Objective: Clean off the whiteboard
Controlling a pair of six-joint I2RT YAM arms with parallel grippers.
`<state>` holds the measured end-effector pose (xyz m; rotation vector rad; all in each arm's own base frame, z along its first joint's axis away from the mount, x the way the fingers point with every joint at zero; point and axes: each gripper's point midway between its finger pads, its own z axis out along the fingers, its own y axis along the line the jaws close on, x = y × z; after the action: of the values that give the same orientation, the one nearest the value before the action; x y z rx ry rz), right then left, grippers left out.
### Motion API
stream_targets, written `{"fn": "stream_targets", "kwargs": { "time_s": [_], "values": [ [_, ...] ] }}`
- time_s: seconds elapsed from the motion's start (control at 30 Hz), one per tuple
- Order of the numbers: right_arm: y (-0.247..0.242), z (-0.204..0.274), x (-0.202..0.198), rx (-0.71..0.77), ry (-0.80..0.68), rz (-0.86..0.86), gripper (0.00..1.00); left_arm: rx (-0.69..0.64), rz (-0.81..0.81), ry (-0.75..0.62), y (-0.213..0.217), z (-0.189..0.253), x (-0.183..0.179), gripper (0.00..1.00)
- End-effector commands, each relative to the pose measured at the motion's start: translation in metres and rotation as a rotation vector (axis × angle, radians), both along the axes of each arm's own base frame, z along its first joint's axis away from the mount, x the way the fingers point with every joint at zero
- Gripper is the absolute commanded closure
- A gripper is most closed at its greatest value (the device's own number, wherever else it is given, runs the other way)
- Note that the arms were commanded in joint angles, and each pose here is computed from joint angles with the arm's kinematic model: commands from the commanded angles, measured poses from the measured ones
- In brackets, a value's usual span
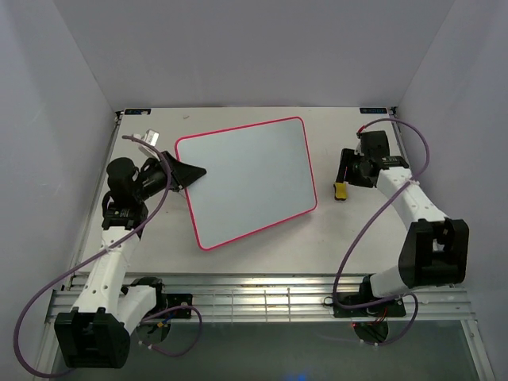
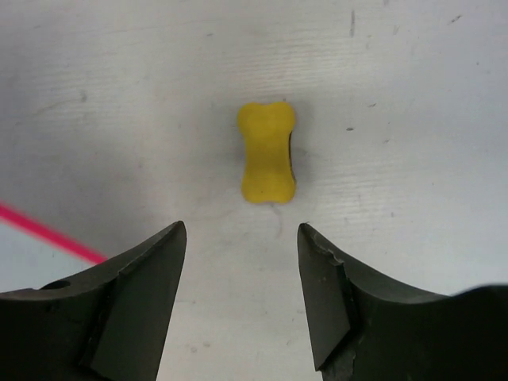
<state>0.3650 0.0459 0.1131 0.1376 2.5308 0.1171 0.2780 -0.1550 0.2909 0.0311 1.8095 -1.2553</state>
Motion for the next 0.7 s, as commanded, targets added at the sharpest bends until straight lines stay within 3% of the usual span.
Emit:
{"fn": "stream_targets", "kwargs": {
  "time_s": [0.0, 0.13, 0.37, 0.53, 0.67],
  "values": [
    [0.023, 0.012, -0.019, 0.131, -0.060, 0.071, 0.34, 0.000, 0.049, -0.313, 0.005, 0.068, 0.010, 1.00],
    [0.036, 0.020, -0.036, 0.199, -0.110, 0.134, 0.33, 0.011, 0.115, -0.458, 0.013, 0.083, 0.029, 1.00],
    [0.046, 0.051, -0.055, 0.244, -0.252, 0.218, 0.24, 0.070, 0.075, -0.711, 0.021, 0.092, 0.058, 1.00],
    [0.058, 0.064, -0.062, 0.307, -0.316, 0.278, 0.16, 0.137, 0.072, -0.781, 0.050, 0.084, 0.075, 1.00],
    [0.069, 0.066, -0.066, 0.344, -0.323, 0.322, 0.09, 0.116, 0.046, -0.791, 0.073, 0.082, 0.077, 1.00]
  ]
}}
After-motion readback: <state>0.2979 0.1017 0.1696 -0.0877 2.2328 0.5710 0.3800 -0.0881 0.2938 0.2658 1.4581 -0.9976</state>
